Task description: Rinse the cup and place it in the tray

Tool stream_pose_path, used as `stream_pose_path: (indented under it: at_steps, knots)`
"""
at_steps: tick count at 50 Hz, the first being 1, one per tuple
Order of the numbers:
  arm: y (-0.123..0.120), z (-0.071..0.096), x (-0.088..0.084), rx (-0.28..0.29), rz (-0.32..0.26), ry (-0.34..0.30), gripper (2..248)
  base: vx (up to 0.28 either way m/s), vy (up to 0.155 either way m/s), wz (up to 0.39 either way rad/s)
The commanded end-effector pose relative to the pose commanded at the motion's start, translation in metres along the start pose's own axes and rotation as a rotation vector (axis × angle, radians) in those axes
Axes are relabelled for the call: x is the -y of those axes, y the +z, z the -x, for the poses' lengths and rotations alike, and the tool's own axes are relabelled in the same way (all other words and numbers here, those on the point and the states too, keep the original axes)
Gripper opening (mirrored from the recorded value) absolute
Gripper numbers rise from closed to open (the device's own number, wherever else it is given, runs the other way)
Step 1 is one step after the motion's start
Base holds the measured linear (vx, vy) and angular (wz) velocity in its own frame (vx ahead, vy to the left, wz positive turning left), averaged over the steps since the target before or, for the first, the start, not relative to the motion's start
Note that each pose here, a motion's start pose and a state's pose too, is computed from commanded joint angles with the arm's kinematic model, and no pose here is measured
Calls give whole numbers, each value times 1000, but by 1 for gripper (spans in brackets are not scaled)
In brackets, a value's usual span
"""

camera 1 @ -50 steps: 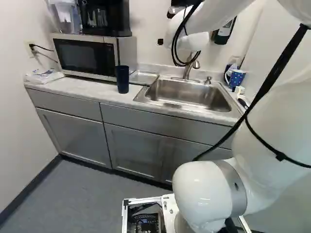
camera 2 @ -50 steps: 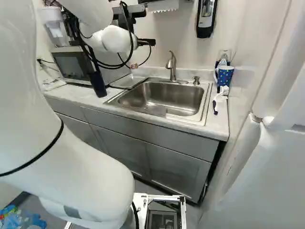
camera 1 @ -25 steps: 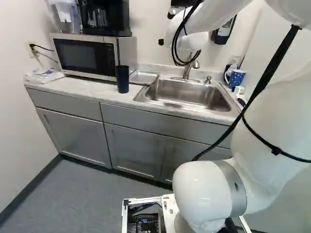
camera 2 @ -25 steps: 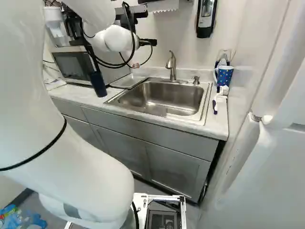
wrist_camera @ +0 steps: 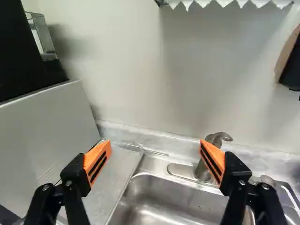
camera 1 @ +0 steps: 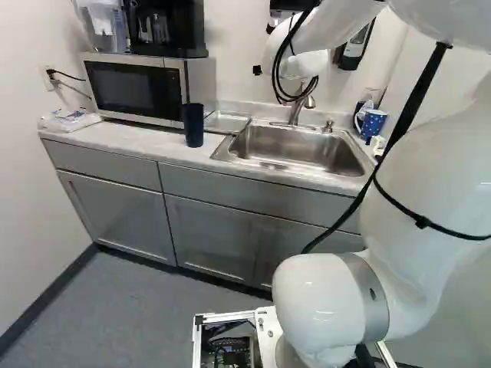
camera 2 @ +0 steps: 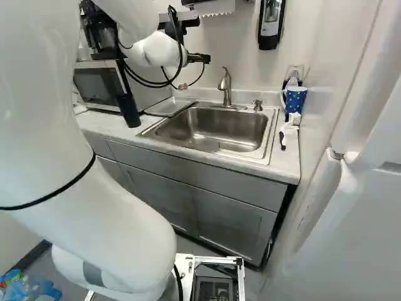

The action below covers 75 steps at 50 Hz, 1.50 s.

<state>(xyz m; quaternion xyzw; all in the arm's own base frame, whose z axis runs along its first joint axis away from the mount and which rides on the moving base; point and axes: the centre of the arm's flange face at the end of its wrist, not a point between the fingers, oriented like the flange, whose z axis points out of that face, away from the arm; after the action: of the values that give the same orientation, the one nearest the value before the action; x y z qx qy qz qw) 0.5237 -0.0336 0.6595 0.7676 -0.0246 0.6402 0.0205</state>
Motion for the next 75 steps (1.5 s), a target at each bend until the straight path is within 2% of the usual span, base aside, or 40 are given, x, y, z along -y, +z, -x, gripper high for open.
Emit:
stream_pose_path:
  at_steps: [60, 75]
  knots:
    - [66, 7, -36, 198, 59, 17, 247, 0, 0, 0]
    - [82, 6, -46, 205, 72, 21, 247, 0, 0, 0]
